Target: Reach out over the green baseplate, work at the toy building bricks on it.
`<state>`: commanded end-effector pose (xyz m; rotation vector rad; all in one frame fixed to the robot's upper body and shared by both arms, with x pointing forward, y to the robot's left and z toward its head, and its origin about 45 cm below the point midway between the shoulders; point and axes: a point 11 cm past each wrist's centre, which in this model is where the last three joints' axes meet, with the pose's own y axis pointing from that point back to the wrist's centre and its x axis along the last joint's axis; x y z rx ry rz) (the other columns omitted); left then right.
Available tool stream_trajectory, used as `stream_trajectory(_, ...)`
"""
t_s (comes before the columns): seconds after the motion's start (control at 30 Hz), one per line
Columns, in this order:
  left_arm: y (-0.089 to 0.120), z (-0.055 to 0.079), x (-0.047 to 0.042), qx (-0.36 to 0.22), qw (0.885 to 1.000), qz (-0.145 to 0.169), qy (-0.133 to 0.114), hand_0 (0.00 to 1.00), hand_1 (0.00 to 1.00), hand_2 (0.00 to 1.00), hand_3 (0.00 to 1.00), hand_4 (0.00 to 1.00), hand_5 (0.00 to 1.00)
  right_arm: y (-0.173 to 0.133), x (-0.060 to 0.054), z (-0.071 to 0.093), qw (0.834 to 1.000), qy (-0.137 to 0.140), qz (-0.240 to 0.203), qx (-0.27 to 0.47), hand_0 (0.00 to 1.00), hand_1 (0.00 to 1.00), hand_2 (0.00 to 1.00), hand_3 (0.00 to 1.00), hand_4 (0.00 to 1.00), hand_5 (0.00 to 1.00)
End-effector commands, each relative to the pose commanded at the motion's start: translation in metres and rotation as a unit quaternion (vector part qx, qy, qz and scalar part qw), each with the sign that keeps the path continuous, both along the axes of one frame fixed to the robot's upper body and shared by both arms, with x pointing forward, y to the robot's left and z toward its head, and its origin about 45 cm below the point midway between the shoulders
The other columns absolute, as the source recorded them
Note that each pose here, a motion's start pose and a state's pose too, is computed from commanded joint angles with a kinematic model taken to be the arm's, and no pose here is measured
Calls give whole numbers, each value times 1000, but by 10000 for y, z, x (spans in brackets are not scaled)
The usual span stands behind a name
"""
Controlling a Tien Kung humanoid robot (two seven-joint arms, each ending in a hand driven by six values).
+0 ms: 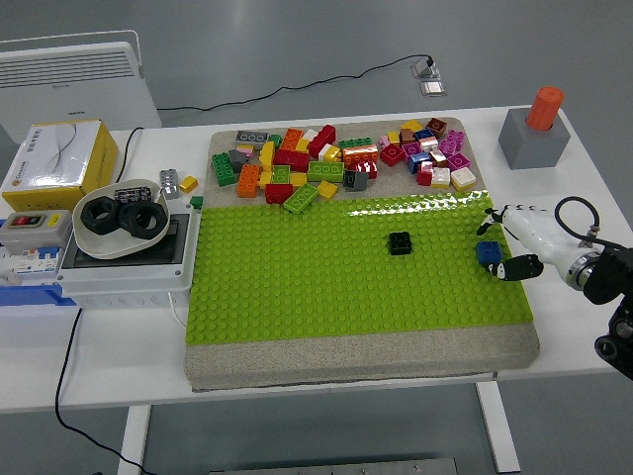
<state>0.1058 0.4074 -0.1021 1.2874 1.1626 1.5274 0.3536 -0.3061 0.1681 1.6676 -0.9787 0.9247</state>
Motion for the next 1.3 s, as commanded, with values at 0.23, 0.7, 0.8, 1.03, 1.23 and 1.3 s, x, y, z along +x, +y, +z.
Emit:
stream_trajectory(0.23,3,4,17,1,1000,-1,-2,736,735,712,830,828,998,-63,-13,60,997,-36,-22,65,839,820,817,650,693,334)
stream_trajectory(0.7,-9,-6,-8,0,1000,-1,-1,736,735,712,829,829,998,-160,-193,-149,969,-86,-112,204,786,742,752,642,694,309)
stream_trajectory(0.8,-12,-8,-12,0,1000,-1,-1,736,734,712,828,827,998,-186,-173,-116,973,-94,-105,185,797,755,754,642,720,271)
stream_trajectory(1.03,-10,-6,-10,1,1000,-3,0,736,734,711,827,826,998,-201,-104,-61,988,-81,-77,106,834,807,780,647,714,269)
stream_trajectory(1.23,-6,-5,-10,1,1000,-3,0,735,734,711,826,825,998,-91,-86,-67,997,-47,-35,40,869,837,812,653,715,260)
stream_trajectory(1.3,-5,-5,-9,1,1000,-2,0,735,734,711,826,825,998,-51,-78,-65,999,-38,-24,26,869,837,812,653,715,260)
